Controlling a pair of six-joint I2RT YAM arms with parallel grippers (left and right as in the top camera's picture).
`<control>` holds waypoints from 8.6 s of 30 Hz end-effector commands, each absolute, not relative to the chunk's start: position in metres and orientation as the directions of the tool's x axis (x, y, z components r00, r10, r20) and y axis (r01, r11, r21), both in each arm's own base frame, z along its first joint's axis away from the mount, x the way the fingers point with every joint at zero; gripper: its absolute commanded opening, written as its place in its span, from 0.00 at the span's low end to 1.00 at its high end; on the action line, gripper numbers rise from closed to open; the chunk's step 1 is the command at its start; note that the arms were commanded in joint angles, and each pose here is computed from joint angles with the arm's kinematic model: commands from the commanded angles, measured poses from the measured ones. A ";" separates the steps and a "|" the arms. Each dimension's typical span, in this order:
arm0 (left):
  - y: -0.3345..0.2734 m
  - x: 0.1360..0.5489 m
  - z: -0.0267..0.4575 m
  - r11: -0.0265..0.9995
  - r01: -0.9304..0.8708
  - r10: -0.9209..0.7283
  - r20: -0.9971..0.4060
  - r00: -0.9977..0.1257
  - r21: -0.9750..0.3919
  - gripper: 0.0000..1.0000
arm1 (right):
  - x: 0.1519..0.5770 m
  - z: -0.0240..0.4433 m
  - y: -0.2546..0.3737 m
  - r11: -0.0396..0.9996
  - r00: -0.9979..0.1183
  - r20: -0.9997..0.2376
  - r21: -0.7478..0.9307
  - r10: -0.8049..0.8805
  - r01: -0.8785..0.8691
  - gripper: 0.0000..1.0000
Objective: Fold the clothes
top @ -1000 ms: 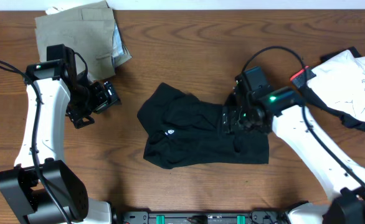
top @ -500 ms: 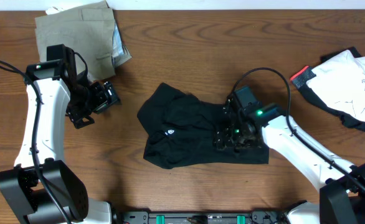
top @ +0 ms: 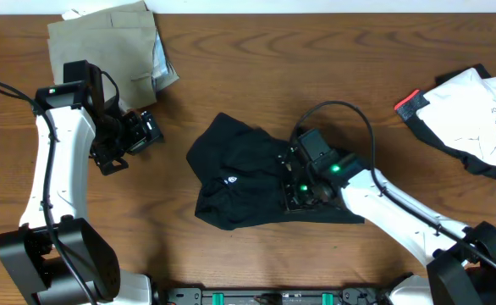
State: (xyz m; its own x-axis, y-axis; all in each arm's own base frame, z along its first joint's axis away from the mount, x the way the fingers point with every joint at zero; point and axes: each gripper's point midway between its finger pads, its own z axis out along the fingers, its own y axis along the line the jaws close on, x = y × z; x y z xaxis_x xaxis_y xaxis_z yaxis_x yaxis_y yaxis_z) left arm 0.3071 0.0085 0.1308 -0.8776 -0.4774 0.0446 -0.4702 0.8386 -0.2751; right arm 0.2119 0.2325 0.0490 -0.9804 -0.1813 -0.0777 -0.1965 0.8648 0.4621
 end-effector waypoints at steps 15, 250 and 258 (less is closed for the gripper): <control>0.010 0.305 0.131 0.837 -0.477 -0.483 0.049 -0.874 -0.268 0.98 | 0.306 0.146 0.164 0.886 -0.921 -0.366 0.461 0.135 -0.053 0.01; -0.076 0.337 -0.009 0.822 -0.133 -0.132 0.041 -0.990 -0.554 0.98 | 0.241 0.110 0.140 0.713 -0.952 -0.277 0.693 0.130 -0.104 0.99; -0.093 0.304 -0.019 0.827 -0.172 -0.083 0.187 -0.979 -0.535 0.98 | 0.241 0.110 0.140 0.713 -0.953 -0.275 0.693 0.130 -0.103 0.99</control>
